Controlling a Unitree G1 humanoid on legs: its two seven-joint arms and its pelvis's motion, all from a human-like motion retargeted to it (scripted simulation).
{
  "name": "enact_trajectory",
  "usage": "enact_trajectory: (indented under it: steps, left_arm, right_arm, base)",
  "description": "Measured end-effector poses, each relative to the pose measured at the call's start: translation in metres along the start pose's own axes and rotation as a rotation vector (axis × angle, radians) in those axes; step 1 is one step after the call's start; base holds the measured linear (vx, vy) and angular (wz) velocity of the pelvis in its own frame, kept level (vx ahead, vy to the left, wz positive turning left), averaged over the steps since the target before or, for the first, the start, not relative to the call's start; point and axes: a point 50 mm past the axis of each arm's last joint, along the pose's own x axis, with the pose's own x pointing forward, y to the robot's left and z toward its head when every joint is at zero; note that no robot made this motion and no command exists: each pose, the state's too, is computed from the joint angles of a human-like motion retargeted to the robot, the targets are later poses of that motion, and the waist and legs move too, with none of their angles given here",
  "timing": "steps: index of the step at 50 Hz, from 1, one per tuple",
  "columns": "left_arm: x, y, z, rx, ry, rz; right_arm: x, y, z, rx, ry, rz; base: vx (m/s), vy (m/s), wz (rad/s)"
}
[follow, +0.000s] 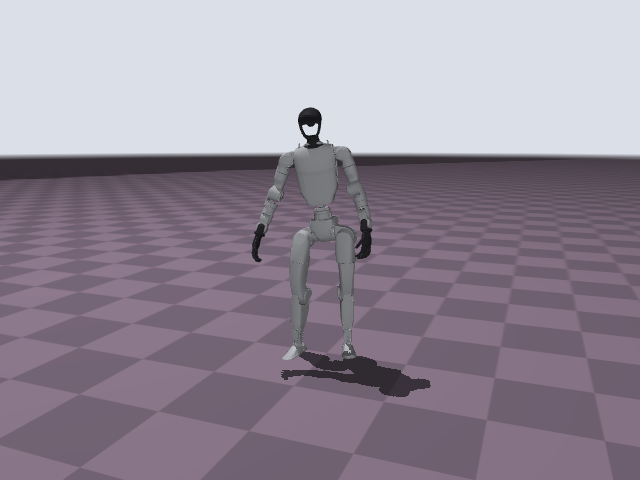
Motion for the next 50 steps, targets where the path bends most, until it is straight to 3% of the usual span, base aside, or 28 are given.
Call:
enact_trajectory:
  steps: [8, 10, 17, 27, 35, 42, 50]
  left_arm:
    - [-0.019, 0.028, -0.039, 0.112, 0.091, 0.105]
    - [-0.024, 0.043, -0.042, -0.046, 0.076, 0.197]
    - [-0.033, 0.07, -0.034, -0.121, -0.019, 0.368]
    - [-0.024, 0.064, -0.018, 0.012, 0.016, 0.3]
    - [-0.025, 0.07, -0.017, -0.171, -0.01, 0.401]
    - [-0.022, 0.056, -0.029, -0.153, 0.067, 0.273]
    - [-0.008, 0.017, -0.018, -0.127, 0.031, 0.076]
  right_arm:
    - [0.004, 0.02, 0.042, 0.139, -0.21, 0.01]
    - [0.004, 0.026, 0.042, 0.088, -0.197, 0.004]
    - [0.002, 0.031, 0.035, 0.066, -0.217, -0.02]
    - [0.001, 0.048, 0.001, 0.092, -0.039, 0.007]
    - [0.001, 0.06, 0.017, 0.122, -0.123, -0.013]
    - [0.001, 0.063, 0.021, 0.094, -0.134, 0.089]
    - [0.002, 0.032, 0.011, -0.036, -0.062, 0.103]
  base:
    - [-0.01, 0.23, -0.17]
    - [0.02, 0.35, 0.15]
    - [0.01, 0.51, 0.38]
    - [0.0, 0.65, 0.19]
    - [0.0, 0.43, -0.11]
    - [-0.01, 0.25, -0.2]
    - [-0.04, 0.24, -0.11]
